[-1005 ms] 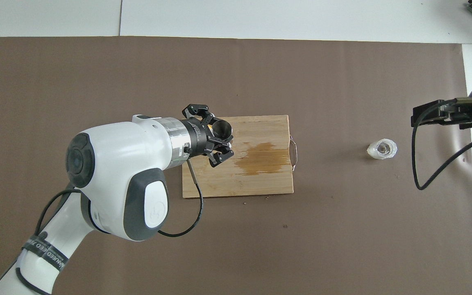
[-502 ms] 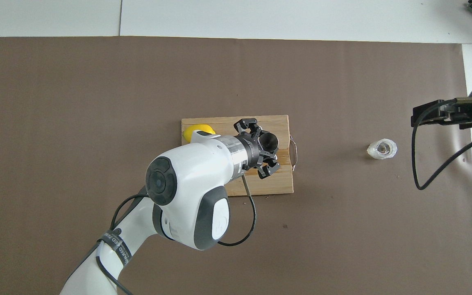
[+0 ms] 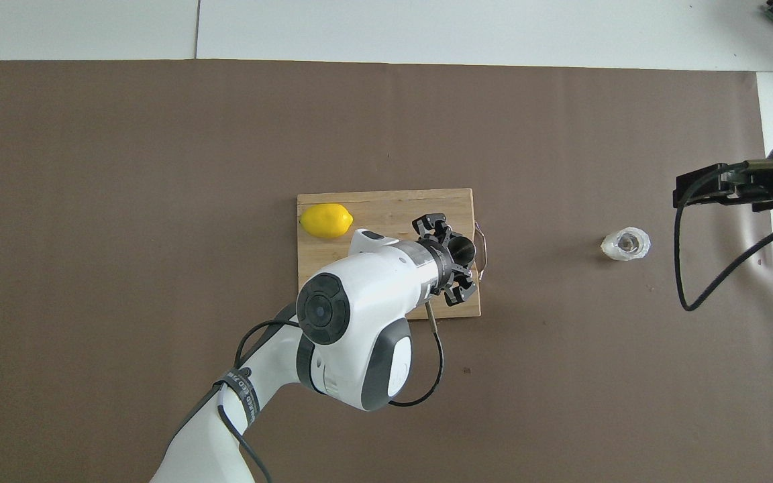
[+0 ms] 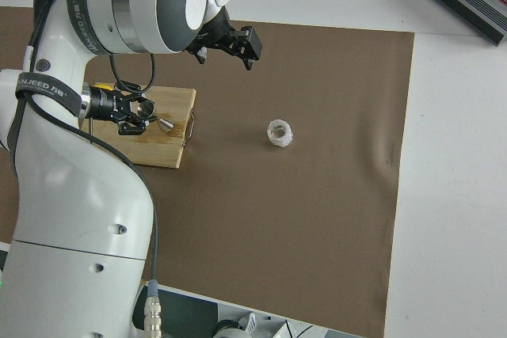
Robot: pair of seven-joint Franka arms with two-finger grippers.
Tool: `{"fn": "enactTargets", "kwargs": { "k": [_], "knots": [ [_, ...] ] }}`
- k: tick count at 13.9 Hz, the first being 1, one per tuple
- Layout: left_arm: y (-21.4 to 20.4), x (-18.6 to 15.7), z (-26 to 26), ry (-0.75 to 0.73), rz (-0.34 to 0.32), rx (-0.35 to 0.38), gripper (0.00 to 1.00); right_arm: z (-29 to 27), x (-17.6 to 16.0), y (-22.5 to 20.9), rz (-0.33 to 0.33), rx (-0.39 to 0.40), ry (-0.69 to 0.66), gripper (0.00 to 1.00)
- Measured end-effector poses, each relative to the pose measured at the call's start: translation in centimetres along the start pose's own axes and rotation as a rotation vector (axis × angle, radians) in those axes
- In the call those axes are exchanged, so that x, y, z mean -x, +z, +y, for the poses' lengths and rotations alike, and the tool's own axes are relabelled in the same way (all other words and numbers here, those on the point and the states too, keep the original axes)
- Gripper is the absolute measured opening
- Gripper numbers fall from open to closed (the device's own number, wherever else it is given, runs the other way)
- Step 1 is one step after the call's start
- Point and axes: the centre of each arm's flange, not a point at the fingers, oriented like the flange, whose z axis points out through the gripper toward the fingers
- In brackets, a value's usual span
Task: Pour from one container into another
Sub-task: 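Lower the metal cup onto the board and open the left gripper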
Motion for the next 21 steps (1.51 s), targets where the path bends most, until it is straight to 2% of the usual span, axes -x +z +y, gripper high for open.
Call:
{"fn": "enactTargets", "kwargs": {
  "k": [8, 11, 12, 13, 14, 17, 18, 21],
  "knots": [
    [0.5, -0.3, -0.4, 0.025, 0.001, 0.008, 0.43, 0.0, 0.0, 0.0, 0.0, 0.0, 0.0, 1.0],
    [1.1, -1.1, -0.5, 0.025, 0.009, 0.017, 0.46, 0.0, 0.0, 0.0, 0.0, 0.0, 0.0, 1.0],
    [1.1, -1.1, -0.5, 0.027, 0.009, 0.019, 0.51, 0.0, 0.0, 0.0, 0.0, 0.0, 0.0, 1.0],
    [1.1, -1.1, -0.6, 0.03, 0.008, 0.021, 0.52, 0.0, 0.0, 0.0, 0.0, 0.0, 0.0, 1.0],
    [1.1, -1.1, -0.6, 0.034, 0.007, 0.022, 0.58, 0.0, 0.0, 0.0, 0.0, 0.0, 0.0, 1.0],
    [0.8, -0.4, -0.6, 0.046, -0.005, 0.025, 0.91, 0.0, 0.0, 0.0, 0.0, 0.0, 0.0, 1.0],
    [0.6, -0.1, -0.5, 0.049, -0.011, 0.025, 1.0, 0.0, 0.0, 0.0, 0.0, 0.0, 0.0, 1.0],
    [-1.8, 2.1, -0.3, 0.063, -0.024, -0.012, 1.0, 0.0, 0.4, 0.2, -0.028, 0.003, -0.003, 1.0]
  ]
}}
